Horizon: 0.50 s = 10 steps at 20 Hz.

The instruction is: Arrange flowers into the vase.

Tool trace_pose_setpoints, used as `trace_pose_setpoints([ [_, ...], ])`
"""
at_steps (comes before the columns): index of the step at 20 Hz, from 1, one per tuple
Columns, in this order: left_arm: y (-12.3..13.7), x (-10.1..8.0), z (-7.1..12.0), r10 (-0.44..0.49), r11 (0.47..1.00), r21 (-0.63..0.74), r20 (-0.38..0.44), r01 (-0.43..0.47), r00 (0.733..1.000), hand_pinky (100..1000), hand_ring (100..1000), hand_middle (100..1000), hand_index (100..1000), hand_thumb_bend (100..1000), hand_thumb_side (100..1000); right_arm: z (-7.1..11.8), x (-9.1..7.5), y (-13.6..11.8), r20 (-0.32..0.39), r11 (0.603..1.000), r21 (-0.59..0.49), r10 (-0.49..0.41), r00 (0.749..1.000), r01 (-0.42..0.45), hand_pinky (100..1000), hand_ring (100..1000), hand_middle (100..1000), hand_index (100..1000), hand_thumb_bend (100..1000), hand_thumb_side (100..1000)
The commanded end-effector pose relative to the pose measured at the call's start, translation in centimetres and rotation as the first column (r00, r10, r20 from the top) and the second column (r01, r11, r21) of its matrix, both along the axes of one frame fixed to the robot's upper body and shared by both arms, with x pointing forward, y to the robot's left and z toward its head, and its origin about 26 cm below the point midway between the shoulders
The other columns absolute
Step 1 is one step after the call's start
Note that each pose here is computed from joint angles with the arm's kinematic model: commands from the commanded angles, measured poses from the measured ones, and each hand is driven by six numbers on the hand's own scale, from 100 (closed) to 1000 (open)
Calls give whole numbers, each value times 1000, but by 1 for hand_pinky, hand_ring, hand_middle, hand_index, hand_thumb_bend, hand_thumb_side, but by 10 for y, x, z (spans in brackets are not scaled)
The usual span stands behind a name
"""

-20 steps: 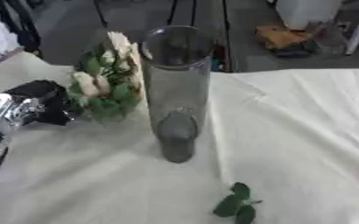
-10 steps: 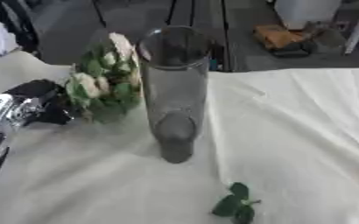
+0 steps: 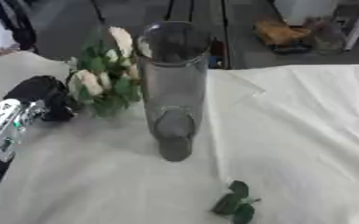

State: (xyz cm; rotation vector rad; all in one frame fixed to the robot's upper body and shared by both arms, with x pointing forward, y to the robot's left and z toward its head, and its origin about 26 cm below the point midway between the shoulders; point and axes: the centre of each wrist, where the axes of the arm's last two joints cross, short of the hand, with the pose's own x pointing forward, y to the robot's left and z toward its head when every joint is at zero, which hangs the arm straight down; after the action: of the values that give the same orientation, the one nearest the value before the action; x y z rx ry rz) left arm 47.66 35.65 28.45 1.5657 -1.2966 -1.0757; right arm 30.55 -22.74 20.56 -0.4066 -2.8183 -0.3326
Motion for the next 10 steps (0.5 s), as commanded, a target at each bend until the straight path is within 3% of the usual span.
trace_pose_setpoints([
  [1, 4, -1, 9, 24, 999, 28, 82, -26, 996, 100, 100, 100, 100, 174, 619, 5, -2, 0, 20, 1000, 3, 15, 1000, -15, 646, 680, 537, 749, 100, 1000],
  [5, 6, 0, 7, 38, 998, 48, 109, -44, 993, 100, 100, 100, 100, 102, 554, 5, -2, 1, 14, 1000, 6, 19, 1000, -19, 647, 681, 537, 749, 100, 1000],
  [10, 7, 0, 9, 7, 1000, 27, 75, -9, 997, 100, 100, 100, 100, 100, 501, 3, -2, -1, 2, 1000, 12, 16, 1000, -16, 649, 681, 536, 748, 100, 1000],
])
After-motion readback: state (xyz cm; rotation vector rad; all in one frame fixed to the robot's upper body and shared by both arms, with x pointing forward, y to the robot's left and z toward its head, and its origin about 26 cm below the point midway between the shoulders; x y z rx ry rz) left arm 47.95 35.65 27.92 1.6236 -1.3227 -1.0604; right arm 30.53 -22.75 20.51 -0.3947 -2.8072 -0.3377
